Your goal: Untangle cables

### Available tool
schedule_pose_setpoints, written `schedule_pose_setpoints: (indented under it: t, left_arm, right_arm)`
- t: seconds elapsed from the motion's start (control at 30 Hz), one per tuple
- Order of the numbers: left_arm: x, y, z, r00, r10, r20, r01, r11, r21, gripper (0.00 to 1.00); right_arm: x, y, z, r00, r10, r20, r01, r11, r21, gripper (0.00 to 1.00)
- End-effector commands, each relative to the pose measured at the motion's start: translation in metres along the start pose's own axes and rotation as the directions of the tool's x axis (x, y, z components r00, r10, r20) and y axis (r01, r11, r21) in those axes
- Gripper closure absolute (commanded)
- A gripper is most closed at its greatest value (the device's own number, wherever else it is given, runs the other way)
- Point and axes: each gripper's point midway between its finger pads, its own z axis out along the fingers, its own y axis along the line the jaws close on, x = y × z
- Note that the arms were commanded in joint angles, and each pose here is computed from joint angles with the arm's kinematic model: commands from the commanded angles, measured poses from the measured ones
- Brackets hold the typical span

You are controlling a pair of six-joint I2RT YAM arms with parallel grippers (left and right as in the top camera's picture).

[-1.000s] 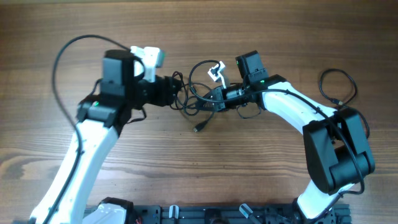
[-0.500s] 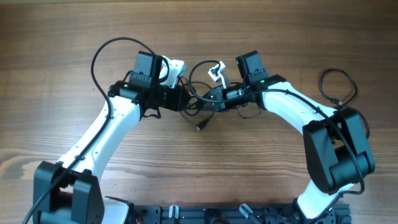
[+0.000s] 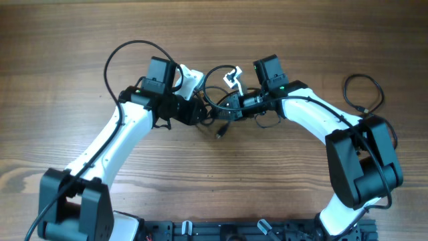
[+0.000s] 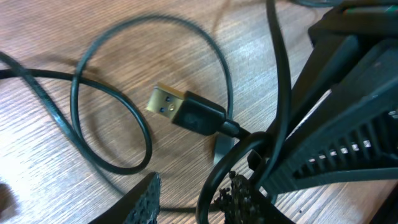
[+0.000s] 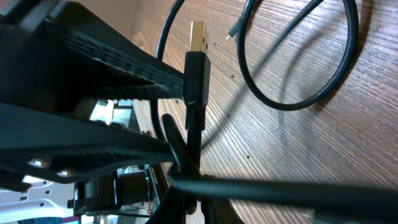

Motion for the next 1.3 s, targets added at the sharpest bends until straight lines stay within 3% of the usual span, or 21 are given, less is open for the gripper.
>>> schedule_pose_setpoints:
  t: [0.0,0.03,0.1,0.27,0.53,0.73,0.87,1.0,1.03,1.07,1.1,1.17,1.27]
  left_arm:
    - [0.016,-0.012,0.023,0.996,0.039,-0.074,-0.035,0.998,0.061,0.78]
    - [0.016,-0.011,0.023,0.997,0.037,-0.073,-0.033,0.998,0.06,0.87]
    - [0.008,-0.005,0.02,0.999,-0.019,-0.042,0.021,0.999,0.046,0.96]
    - [-0.01,0.029,0.004,0.976,-0.213,0.055,0.214,0.977,-0.015,0.96]
    - [-0.033,0.05,-0.005,0.927,-0.334,0.173,0.342,0.94,-0.015,0.96]
    - [-0.034,0.083,-0.011,0.837,-0.478,0.268,0.526,0.837,-0.15,0.96]
    - [-0.033,0.092,-0.014,0.794,-0.527,0.302,0.59,0.787,-0.179,0.96]
    - [-0.031,0.092,-0.014,0.797,-0.527,0.294,0.588,0.788,-0.181,0.96]
    - [-0.031,0.092,-0.013,0.797,-0.527,0.294,0.588,0.789,-0.18,0.96]
    - [-0.031,0.091,-0.013,0.798,-0.527,0.293,0.587,0.79,-0.178,0.96]
    - [-0.032,0.088,-0.012,0.802,-0.525,0.283,0.58,0.798,-0.162,0.96]
    - [-0.034,0.078,-0.01,0.807,-0.532,0.258,0.571,0.814,-0.109,0.96]
    - [-0.038,0.054,-0.007,0.818,-0.54,0.198,0.549,0.836,0.016,0.96]
  right_arm:
    - [-0.001,0.006,0.001,0.999,-0.038,-0.003,0.038,0.999,-0.037,0.96]
    - [-0.001,0.006,0.001,0.999,-0.038,-0.003,0.038,0.999,-0.037,0.96]
    - [-0.001,0.006,0.001,0.999,-0.038,-0.003,0.038,0.999,-0.037,0.96]
    - [-0.002,0.004,0.001,0.999,-0.038,0.0,0.038,0.999,-0.026,0.94]
    - [0.013,0.003,0.001,0.998,0.045,-0.05,-0.047,0.999,-0.021,0.96]
    - [0.027,0.0,0.0,0.995,0.04,-0.092,-0.041,0.999,-0.013,0.96]
    - [0.037,0.004,-0.001,0.993,-0.022,-0.12,0.017,0.999,-0.04,0.96]
    - [0.034,0.007,-0.001,0.993,-0.042,-0.112,0.035,0.997,-0.064,0.96]
    - [0.033,0.007,-0.001,0.993,-0.042,-0.109,0.035,0.997,-0.064,0.9]
    - [0.032,0.007,0.0,0.994,-0.034,-0.106,0.027,0.998,-0.062,0.75]
    - [0.029,0.007,0.0,0.995,-0.014,-0.099,0.008,0.998,-0.055,0.69]
    - [0.022,0.002,0.001,0.997,0.016,-0.076,-0.018,1.0,-0.022,0.6]
    - [0.009,-0.011,0.002,0.997,0.074,-0.023,-0.073,0.996,0.06,0.6]
